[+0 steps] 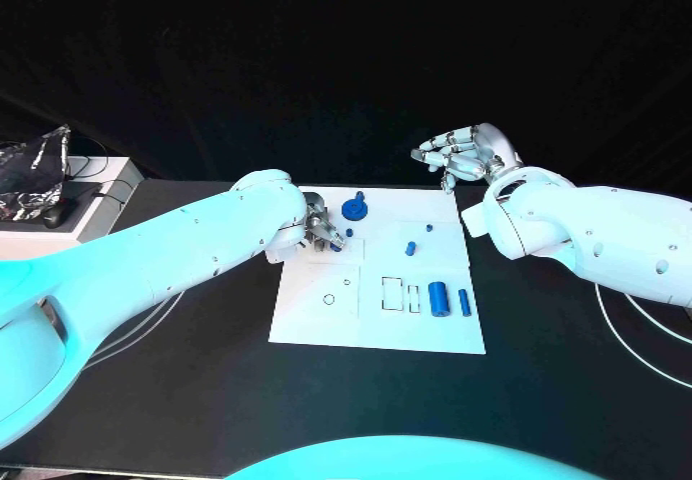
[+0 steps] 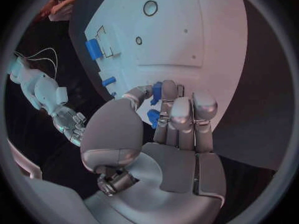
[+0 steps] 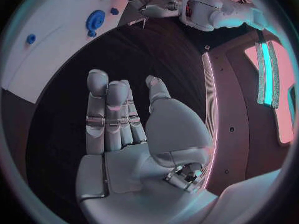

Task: Assemble the parts on the task board

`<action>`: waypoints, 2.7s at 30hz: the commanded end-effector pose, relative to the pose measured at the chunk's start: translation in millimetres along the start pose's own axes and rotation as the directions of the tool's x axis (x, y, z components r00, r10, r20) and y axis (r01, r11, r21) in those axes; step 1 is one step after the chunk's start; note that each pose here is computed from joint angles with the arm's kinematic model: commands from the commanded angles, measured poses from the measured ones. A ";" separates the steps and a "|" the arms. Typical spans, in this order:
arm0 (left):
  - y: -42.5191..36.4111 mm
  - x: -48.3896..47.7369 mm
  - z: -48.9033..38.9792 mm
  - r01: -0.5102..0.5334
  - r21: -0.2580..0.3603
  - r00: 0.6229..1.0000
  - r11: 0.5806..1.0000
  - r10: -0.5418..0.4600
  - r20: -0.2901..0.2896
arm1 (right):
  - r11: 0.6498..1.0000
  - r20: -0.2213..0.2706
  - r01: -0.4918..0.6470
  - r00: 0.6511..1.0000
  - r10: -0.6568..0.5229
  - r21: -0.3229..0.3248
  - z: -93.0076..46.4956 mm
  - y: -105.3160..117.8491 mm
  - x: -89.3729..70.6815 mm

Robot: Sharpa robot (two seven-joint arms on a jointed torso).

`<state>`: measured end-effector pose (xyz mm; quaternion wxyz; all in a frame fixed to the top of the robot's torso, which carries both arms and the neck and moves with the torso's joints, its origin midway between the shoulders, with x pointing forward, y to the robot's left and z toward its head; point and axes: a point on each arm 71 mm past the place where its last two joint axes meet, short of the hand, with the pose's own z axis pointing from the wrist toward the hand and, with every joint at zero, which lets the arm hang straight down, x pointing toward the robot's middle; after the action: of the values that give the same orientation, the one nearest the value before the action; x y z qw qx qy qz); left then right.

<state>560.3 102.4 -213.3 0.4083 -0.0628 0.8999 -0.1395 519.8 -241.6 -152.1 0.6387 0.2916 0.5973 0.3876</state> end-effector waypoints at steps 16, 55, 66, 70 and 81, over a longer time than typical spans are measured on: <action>-3.2 0.7 3.6 -0.070 -0.007 0.997 0.998 0.070 0.021 | 1.000 -0.014 0.008 1.000 -0.008 -0.015 -1.0 1.8 0.8; -14.3 8.8 5.8 -0.056 0.016 0.998 0.998 0.056 0.018 | 1.000 -0.021 0.007 1.000 -0.007 -0.019 0.2 3.3 4.1; -14.9 9.1 5.8 -0.057 0.015 0.998 0.998 0.056 0.019 | 1.000 -0.023 0.008 1.000 -0.008 -0.019 0.2 3.6 4.6; -14.7 9.2 5.8 -0.061 0.012 0.998 0.998 0.061 0.018 | 1.000 -0.023 0.008 1.000 -0.009 -0.019 0.1 3.5 4.4; -13.4 8.5 5.6 -0.074 -0.001 0.997 0.997 0.074 0.025 | 1.000 -0.024 0.008 1.000 -0.009 -0.019 0.0 3.3 4.2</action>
<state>561.0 90.8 -217.8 0.4279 -0.0374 0.8951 -0.1196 519.4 -237.9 -152.1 0.6370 0.2871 0.5998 0.3900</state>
